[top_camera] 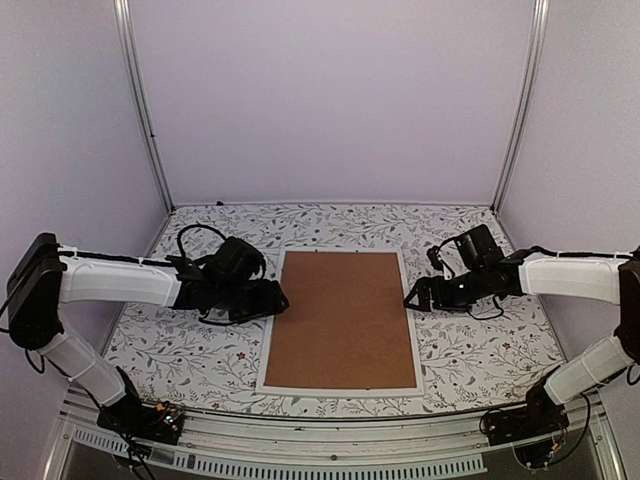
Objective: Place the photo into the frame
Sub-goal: Place the backboard with the photo, then press the backboard onto the photo.
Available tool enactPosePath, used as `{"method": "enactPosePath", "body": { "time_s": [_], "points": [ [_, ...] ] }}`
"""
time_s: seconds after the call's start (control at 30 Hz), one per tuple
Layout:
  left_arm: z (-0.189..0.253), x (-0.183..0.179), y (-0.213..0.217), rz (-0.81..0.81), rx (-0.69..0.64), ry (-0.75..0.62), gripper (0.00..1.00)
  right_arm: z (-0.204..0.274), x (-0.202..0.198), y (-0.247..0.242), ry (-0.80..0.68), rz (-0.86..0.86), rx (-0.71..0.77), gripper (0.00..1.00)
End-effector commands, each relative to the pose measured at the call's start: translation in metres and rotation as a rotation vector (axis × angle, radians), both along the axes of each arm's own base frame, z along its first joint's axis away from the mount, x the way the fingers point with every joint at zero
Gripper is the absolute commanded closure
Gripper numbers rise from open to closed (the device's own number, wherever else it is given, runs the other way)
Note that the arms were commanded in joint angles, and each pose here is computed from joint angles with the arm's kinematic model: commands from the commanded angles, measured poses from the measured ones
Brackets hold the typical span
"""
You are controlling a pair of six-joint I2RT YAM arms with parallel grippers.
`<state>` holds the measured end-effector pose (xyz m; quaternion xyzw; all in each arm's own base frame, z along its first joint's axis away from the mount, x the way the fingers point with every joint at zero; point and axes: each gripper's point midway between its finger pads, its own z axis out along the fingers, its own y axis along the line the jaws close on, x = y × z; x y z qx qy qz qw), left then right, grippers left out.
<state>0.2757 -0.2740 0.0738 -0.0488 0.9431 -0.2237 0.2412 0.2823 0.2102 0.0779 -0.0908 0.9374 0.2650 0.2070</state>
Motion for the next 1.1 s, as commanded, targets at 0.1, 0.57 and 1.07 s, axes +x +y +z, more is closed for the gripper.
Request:
{"method": "enactPosePath", "body": {
  "time_s": [0.1, 0.57, 1.07],
  "points": [
    [-0.007, -0.018, 0.02, -0.034, 0.074, -0.007, 0.32, -0.014, -0.062, -0.001, 0.075, 0.008, -0.116, 0.01],
    [-0.007, -0.068, 0.01, -0.124, -0.027, 0.09, 0.35, -0.029, -0.117, 0.009, 0.129, 0.008, -0.233, 0.01],
    [-0.031, -0.142, -0.002, -0.214, 0.057, 0.221, 0.37, -0.024, -0.12, 0.011, 0.118, 0.0, -0.182, 0.01]
  ]
}}
